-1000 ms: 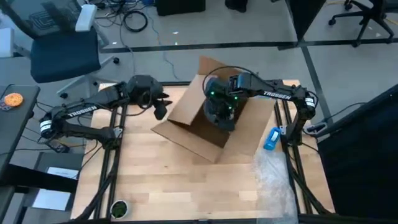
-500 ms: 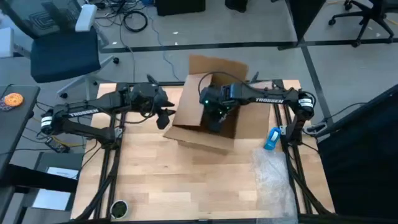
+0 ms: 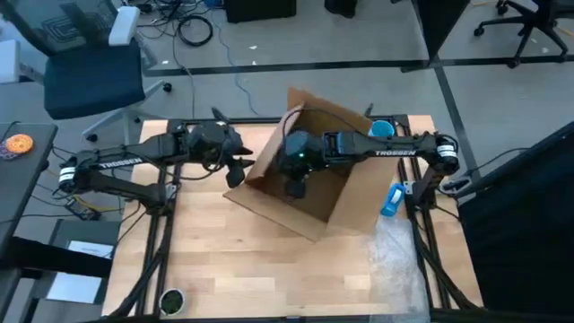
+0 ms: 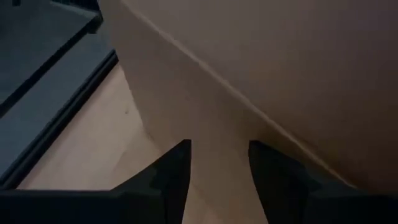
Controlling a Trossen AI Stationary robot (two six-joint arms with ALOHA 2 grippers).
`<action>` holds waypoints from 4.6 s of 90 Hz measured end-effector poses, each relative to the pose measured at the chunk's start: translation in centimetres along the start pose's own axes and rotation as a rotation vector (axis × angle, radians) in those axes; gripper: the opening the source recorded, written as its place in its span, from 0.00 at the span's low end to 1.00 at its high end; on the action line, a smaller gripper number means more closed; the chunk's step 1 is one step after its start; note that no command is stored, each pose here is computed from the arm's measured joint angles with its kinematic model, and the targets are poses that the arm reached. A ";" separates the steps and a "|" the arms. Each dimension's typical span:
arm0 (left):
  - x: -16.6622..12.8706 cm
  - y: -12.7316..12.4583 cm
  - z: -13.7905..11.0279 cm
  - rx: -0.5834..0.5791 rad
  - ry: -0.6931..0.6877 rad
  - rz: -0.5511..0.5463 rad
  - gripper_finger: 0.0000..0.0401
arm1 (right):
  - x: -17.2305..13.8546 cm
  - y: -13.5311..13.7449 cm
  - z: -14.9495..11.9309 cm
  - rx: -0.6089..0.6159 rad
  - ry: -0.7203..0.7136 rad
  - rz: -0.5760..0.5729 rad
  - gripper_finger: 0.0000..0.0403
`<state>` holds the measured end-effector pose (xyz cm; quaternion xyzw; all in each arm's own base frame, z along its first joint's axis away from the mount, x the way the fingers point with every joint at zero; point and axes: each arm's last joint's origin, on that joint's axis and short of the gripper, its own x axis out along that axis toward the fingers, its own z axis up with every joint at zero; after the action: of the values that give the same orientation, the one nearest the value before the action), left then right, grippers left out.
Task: Wrap mug
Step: Put the wrapped brown cup into the cardboard box
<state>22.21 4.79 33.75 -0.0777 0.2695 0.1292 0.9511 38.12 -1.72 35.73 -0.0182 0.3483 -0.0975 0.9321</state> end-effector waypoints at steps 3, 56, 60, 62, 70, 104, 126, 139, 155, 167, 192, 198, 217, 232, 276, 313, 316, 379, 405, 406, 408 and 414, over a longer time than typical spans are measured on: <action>0.0 -0.1 0.1 0.004 -0.013 -0.018 0.37 | -0.5 0.0 0.2 -0.004 -0.018 -0.018 0.05; -4.1 -1.6 3.5 0.158 -0.203 -0.128 0.37 | -1.8 0.2 1.6 -0.066 -0.173 -0.145 0.05; -4.2 -1.6 3.5 0.164 -0.209 -0.127 0.37 | -1.5 0.3 1.4 -0.049 -0.171 -0.131 0.05; -4.2 -1.6 3.5 0.170 -0.211 -0.127 0.37 | -1.3 0.4 1.2 -0.041 -0.168 -0.124 0.05; -4.3 -1.7 3.8 0.187 -0.242 -0.127 0.37 | -0.4 0.6 0.5 -0.014 -0.170 -0.094 0.05; -7.6 -1.8 7.5 0.142 -0.469 -0.120 0.37 | 0.4 1.5 0.0 -0.095 -0.200 0.014 0.05; -6.8 -0.7 10.0 0.032 -0.263 0.017 0.37 | -0.9 2.5 1.6 -0.208 -0.302 0.016 0.05; -6.5 0.3 11.7 0.013 -0.214 0.057 0.37 | -1.7 3.3 2.2 -0.256 -0.334 0.027 0.05; -6.9 1.1 13.6 -0.052 -0.149 0.002 0.37 | -2.0 4.4 2.3 -0.344 -0.367 0.039 0.05; -5.9 1.5 13.4 -0.104 0.027 -0.033 0.37 | -2.3 4.8 2.7 -0.404 -0.414 0.051 0.05; -4.9 0.8 12.5 -0.105 0.184 -0.125 0.37 | -2.1 4.6 2.5 -0.422 -0.393 0.045 0.05; -5.4 0.7 12.5 -0.106 0.183 -0.130 0.37 | -2.1 4.5 2.5 -0.421 -0.387 0.034 0.05; -7.0 0.4 12.3 -0.142 0.243 -0.139 0.37 | -2.7 4.0 2.3 -0.380 -0.357 0.028 0.05; -7.2 -0.1 11.5 -0.146 0.331 -0.150 0.37 | -3.5 3.1 2.5 -0.336 -0.367 -0.002 0.05; -8.1 -1.5 11.7 -0.112 0.310 -0.169 0.37 | -3.1 -1.2 1.5 -0.183 -0.232 0.083 0.05; -7.0 -1.0 12.3 -0.147 0.273 -0.117 0.37 | -3.5 2.1 1.2 -0.325 -0.253 0.237 0.05; -6.5 -0.9 12.2 -0.149 0.293 -0.113 0.37 | -3.4 2.5 1.1 -0.331 -0.243 0.266 0.05; 1.4 -2.2 10.7 -0.184 0.631 -0.348 0.37 | -3.2 3.6 -0.4 -0.286 -0.098 0.407 0.05; 0.3 -3.0 11.0 -0.148 0.580 -0.411 0.37 | -3.2 3.7 -1.7 -0.276 0.046 0.347 0.05; 0.3 -3.0 11.0 -0.146 0.576 -0.416 0.37 | -3.2 3.7 -1.7 -0.275 0.048 0.345 0.05; 0.2 -3.1 11.1 -0.140 0.566 -0.425 0.37 | -3.2 3.7 -1.8 -0.272 0.053 0.342 0.05; -0.4 -3.7 11.3 -0.108 0.529 -0.452 0.37 | -3.3 3.6 -2.0 -0.260 0.081 0.343 0.05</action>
<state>28.53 3.65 43.78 -0.2162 0.4753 -0.0953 0.8475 35.01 2.54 35.96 -0.0751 0.3932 0.1075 0.9101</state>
